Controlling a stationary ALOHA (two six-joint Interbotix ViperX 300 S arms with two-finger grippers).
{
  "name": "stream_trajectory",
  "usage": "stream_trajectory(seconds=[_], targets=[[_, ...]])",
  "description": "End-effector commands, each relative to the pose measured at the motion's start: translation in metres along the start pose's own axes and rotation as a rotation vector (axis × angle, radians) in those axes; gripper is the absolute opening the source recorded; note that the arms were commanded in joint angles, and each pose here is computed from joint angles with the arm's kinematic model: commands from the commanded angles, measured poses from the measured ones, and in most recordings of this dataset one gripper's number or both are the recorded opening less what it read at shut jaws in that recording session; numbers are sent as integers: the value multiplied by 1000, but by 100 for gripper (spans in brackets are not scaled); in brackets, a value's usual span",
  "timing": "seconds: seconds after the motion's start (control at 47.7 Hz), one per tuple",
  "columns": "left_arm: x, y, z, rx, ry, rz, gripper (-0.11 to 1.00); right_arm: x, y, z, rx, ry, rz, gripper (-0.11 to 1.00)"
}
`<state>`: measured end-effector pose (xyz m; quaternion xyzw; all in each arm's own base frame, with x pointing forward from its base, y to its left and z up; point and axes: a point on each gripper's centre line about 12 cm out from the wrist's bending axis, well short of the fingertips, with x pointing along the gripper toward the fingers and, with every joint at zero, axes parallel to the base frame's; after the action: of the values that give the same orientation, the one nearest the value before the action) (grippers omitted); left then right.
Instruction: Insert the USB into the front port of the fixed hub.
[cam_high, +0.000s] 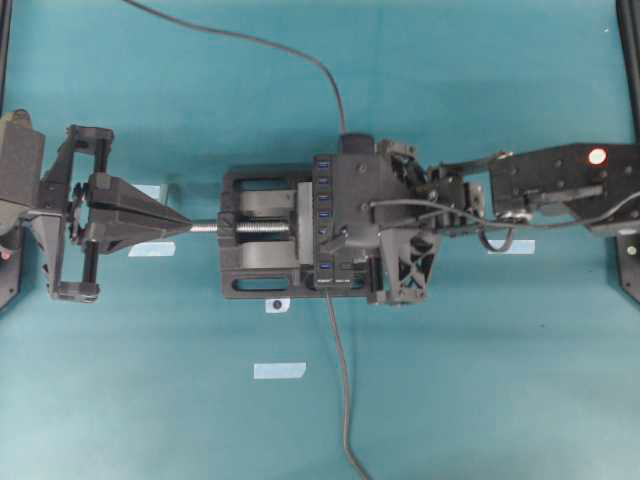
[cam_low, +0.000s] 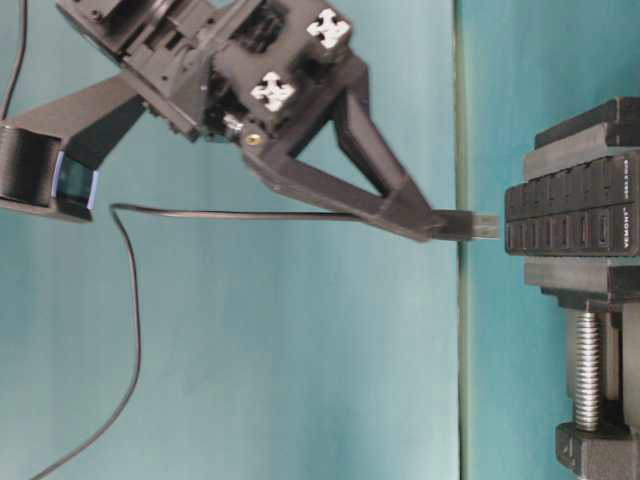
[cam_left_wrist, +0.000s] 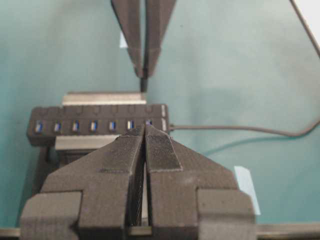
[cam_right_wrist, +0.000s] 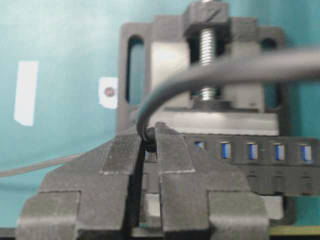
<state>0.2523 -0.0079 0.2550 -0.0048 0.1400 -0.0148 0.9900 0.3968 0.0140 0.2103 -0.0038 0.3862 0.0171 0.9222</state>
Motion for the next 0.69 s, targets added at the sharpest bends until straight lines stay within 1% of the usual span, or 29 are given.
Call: stream_trajectory(seconds=[0.0,0.252,0.671], targets=[[0,0,5,0,-17,-2,0,-2,5,5,3,-21,9,6],[0,0,5,0,-17,-2,0,4,7,3,2,-38,12,6],[0,0,5,0,-15,-2,0,20,5,-7,2,-1,8,6]])
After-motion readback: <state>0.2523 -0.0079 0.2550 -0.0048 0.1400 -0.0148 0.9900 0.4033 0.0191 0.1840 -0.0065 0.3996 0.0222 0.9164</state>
